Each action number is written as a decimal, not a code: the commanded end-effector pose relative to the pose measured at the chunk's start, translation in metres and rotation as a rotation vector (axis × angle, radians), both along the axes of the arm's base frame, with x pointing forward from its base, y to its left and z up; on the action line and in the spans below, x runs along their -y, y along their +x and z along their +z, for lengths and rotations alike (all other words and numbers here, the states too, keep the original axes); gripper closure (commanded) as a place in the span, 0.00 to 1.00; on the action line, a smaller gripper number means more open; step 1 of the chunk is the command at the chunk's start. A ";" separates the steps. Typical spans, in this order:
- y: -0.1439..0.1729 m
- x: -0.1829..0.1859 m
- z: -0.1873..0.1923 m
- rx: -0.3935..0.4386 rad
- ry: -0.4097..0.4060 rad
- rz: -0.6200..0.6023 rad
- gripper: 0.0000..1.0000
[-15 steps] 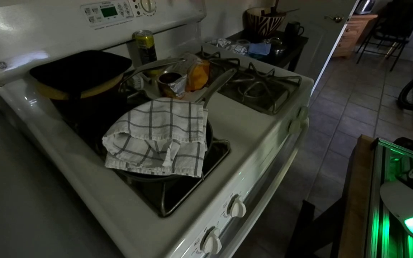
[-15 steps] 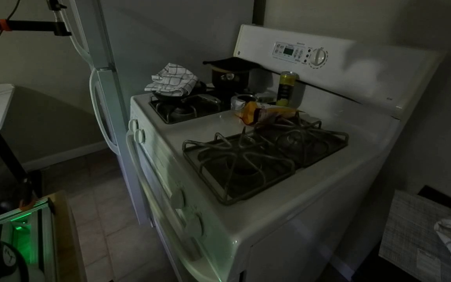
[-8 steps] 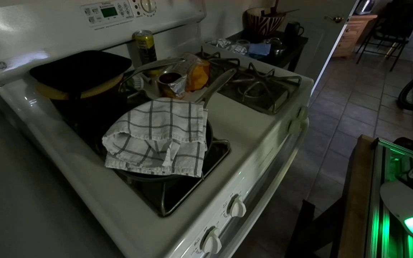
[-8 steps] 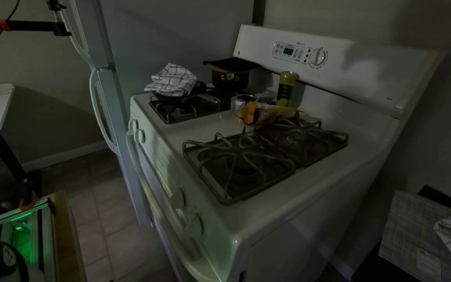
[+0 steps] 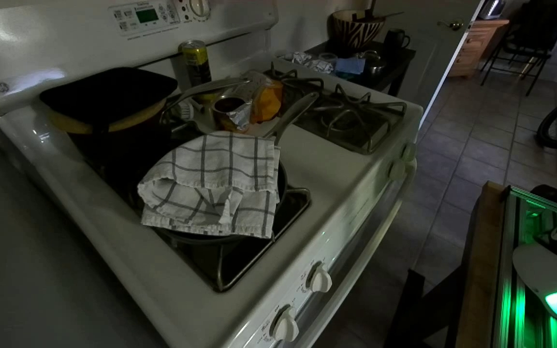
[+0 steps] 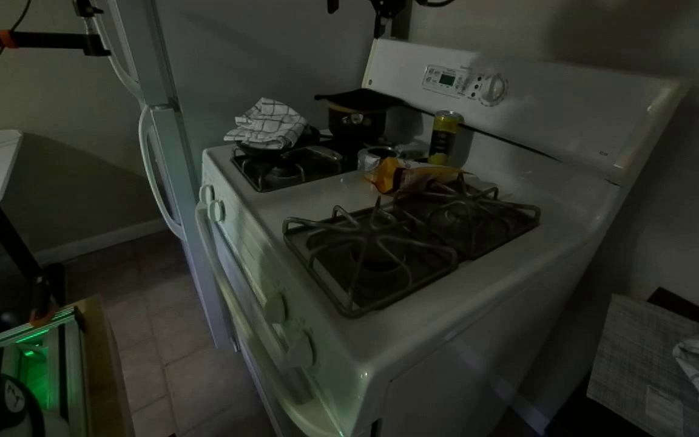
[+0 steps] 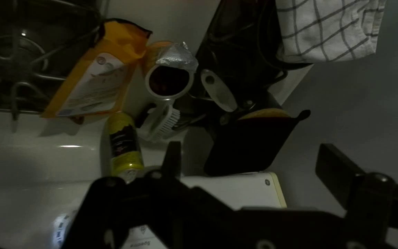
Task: Remove the wooden coaster from the pot and move it to the right.
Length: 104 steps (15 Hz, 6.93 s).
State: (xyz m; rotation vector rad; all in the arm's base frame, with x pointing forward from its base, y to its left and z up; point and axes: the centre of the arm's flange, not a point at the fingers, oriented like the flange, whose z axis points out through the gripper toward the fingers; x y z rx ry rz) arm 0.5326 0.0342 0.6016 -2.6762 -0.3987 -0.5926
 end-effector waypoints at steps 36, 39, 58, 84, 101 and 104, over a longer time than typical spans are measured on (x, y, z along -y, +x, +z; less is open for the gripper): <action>0.222 -0.121 -0.223 -0.112 0.485 -0.011 0.28; 0.228 -0.123 -0.228 -0.128 0.486 -0.002 0.54; 0.185 -0.092 -0.112 0.012 0.513 0.025 0.96; 0.050 0.244 -0.164 0.036 0.663 -0.913 0.96; 0.093 0.215 -0.273 -0.123 0.637 -0.757 0.96; 0.091 0.209 -0.290 -0.219 0.584 -0.698 0.96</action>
